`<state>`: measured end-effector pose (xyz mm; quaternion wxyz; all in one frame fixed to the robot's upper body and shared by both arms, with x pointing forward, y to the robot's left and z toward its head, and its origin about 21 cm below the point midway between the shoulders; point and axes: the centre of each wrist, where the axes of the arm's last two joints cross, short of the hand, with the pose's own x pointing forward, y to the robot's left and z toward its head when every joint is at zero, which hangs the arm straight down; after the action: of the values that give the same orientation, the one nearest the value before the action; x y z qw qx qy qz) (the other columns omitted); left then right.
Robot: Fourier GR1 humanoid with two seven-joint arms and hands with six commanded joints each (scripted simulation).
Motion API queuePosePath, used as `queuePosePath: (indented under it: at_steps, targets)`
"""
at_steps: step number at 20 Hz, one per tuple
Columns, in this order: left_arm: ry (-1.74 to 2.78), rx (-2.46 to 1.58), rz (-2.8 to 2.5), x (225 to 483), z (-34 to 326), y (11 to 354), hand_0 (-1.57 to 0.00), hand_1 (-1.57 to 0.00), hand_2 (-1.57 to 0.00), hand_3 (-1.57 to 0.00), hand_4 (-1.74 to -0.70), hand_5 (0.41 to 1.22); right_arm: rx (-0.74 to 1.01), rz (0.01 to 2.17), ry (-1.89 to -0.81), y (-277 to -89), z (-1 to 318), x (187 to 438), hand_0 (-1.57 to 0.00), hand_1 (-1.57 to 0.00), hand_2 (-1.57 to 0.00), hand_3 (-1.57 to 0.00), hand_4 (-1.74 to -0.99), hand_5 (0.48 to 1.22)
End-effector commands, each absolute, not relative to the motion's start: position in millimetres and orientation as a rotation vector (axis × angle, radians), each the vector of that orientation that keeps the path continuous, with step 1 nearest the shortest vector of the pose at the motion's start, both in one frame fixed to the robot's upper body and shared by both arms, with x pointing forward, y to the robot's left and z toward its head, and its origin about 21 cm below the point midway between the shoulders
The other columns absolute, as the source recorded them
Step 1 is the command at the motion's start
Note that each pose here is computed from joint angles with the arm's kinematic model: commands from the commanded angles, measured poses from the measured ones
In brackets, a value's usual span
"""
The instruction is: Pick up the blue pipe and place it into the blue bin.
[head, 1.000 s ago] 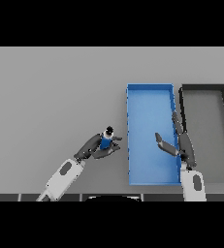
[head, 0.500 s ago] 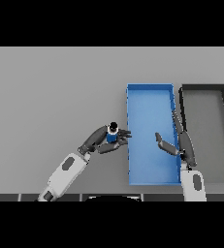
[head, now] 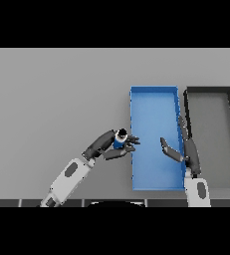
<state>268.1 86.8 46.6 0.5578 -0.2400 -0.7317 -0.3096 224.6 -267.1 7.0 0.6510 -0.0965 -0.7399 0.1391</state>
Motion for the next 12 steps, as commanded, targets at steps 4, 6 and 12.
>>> queuePosePath:
  at_steps: [4, 6, 12]
  targets:
    - [-1.722, -0.557, -0.739, 271.0, 47.7, 85.6, -1.57, -1.57, -1.57, -1.57, -1.47, 1.220, -0.260, 0.263, -1.675, -259.2, 2.7, 208.0, 0.00, 0.00, 0.00, 0.00, -1.191, 0.642]
    - [-1.727, -0.571, -0.738, 270.1, 47.2, 86.4, -1.57, -1.57, -1.57, -1.57, -1.47, 1.220, -0.265, 0.254, -1.714, -263.1, 8.7, 203.7, 0.00, 0.00, -0.02, 0.00, -1.187, 0.642]
    - [-1.725, -0.583, -0.752, 269.0, 50.7, 82.6, -1.57, -1.57, -1.57, -1.57, -1.47, 1.221, 0.225, 0.333, -1.791, -271.4, 68.9, 218.6, 0.00, -0.02, -0.12, 0.00, -1.224, 0.600]
